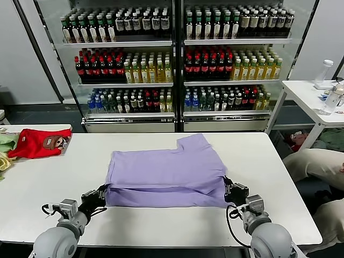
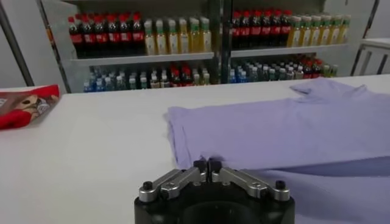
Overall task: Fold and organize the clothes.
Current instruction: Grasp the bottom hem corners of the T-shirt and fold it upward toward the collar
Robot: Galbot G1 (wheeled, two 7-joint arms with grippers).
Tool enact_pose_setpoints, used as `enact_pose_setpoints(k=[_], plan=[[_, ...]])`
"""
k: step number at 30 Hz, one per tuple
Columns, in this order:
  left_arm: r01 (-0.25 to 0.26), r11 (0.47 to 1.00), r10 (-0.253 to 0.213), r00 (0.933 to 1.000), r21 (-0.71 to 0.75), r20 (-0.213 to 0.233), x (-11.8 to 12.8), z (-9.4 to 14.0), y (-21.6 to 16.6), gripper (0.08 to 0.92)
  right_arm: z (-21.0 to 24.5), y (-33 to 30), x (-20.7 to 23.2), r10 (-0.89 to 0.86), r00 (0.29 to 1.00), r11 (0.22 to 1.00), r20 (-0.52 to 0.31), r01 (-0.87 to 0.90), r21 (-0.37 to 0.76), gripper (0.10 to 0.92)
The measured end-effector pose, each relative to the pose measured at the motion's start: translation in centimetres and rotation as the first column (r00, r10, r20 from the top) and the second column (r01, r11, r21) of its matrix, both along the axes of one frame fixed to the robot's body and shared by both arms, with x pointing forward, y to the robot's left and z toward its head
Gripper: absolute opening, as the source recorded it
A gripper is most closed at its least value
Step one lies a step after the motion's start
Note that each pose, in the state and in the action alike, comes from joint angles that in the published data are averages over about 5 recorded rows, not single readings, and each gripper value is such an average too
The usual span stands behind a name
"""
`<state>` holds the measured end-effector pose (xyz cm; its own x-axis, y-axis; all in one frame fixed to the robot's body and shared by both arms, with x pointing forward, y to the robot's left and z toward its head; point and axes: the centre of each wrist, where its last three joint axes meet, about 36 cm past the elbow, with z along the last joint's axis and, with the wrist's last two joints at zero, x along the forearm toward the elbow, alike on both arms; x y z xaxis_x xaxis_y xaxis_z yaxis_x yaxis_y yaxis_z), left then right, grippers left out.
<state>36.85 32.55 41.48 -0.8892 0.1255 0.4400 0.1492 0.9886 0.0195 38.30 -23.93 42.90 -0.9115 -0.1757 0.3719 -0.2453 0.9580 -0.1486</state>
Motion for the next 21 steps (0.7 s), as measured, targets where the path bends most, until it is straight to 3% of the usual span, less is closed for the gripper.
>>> enact_pose_setpoints(k=[11, 17, 21], plan=[[-0.037, 0.999, 0.037, 0.9993, 0.037, 0.003, 1.2, -0.4, 0.9, 0.587, -0.5, 1.0, 2.3, -0.027, 0.999, 1.000, -0.034, 0.027, 0.008, 0.510], [-0.063, 0.998, 0.063, 0.9978, 0.022, -0.021, -0.1, 0.3, 1.2, 0.757, 0.6, -0.3, 0.8, -0.040, 0.998, 0.999, -0.049, 0.040, 0.008, 0.683], [-0.061, 0.998, 0.060, 0.9971, -0.017, -0.047, -1.6, 0.7, 0.5, 0.814, 0.9, -0.9, -0.9, -0.047, 0.997, 0.999, -0.069, 0.048, 0.016, 0.784]])
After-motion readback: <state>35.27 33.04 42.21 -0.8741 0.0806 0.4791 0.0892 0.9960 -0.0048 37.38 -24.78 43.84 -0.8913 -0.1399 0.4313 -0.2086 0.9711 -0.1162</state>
